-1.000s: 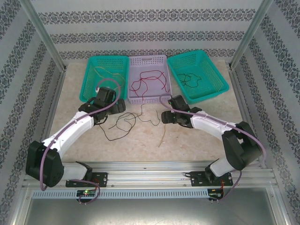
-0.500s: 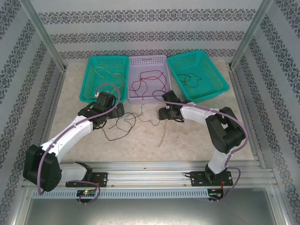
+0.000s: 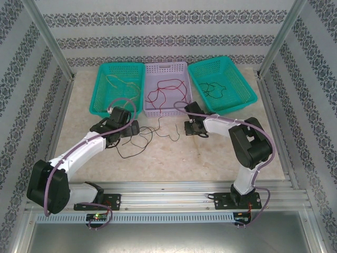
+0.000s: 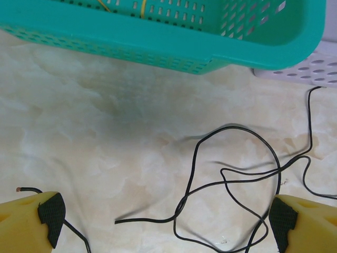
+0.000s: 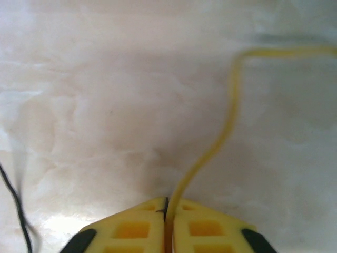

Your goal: Untangle the cables

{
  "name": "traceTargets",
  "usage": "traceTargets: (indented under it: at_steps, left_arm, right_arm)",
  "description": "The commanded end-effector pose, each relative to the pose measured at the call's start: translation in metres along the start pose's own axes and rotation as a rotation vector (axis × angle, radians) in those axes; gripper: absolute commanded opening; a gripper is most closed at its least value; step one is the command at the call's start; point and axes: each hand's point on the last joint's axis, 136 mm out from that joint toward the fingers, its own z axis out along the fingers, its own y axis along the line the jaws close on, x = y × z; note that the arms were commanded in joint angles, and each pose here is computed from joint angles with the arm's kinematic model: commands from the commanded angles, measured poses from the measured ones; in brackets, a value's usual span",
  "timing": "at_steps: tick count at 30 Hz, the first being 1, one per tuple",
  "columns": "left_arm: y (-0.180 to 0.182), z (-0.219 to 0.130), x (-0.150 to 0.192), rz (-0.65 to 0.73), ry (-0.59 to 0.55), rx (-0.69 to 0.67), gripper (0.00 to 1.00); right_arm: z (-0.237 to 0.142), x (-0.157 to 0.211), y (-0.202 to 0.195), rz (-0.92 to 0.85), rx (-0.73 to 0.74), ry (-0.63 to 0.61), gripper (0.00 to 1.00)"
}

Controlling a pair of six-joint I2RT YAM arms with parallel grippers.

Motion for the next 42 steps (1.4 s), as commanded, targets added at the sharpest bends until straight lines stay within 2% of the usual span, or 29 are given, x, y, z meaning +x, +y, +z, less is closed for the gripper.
traceTargets:
  at_steps: [1,5,11,17,20,23,27,29,31,34,39,42]
  left_arm:
    - [-0.003,0.003,0.004,-0.013,-0.006,0.005,1.0]
    - [-0.004,-0.012,-0.008,-0.02,-0.047,0.02,1.0]
    - [-0.01,-0.046,-0.024,-0.044,-0.07,0.073,1.0]
    - [0.001,-0.095,-0.041,-0.04,-0.176,0.108,1.0]
    - [0.01,-0.114,-0.043,-0.017,-0.21,0.098,1.0]
    - [0.022,-0.125,-0.037,-0.002,-0.212,0.077,1.0]
    - [0.035,-0.143,-0.03,0.008,-0.263,0.084,1.0]
    - [0.044,-0.152,-0.03,0.008,-0.298,0.07,1.0]
    - [0.051,-0.159,-0.03,0.02,-0.326,0.054,1.0]
    - [0.06,-0.163,-0.028,0.024,-0.344,0.022,1.0]
    - [0.061,-0.164,-0.026,0.01,-0.368,0.038,1.0]
    - [0.06,-0.162,-0.026,0.015,-0.359,0.035,1.0]
  right_arm:
    - [-0.018,-0.005,-0.002,0.01,-0.013,-0.04,0.0]
    - [-0.061,-0.014,0.005,-0.004,-0.046,-0.121,0.0]
    - [-0.152,-0.029,0.042,-0.085,-0.146,-0.285,0.0]
    - [-0.237,-0.078,0.118,-0.213,-0.336,-0.429,0.0]
    - [-0.251,-0.109,0.166,-0.272,-0.451,-0.397,0.0]
    - [-0.25,-0.136,0.212,-0.322,-0.529,-0.382,0.0]
    - [-0.234,-0.161,0.277,-0.366,-0.695,-0.284,0.0]
    - [-0.221,-0.171,0.299,-0.346,-0.766,-0.26,0.0]
    - [-0.222,-0.186,0.319,-0.299,-0.912,-0.28,0.0]
    - [-0.206,-0.199,0.334,-0.221,-1.046,-0.245,0.0]
    - [-0.155,-0.201,0.338,-0.253,-0.987,-0.268,0.0]
    - [-0.121,-0.213,0.332,-0.145,-1.026,-0.223,0.0]
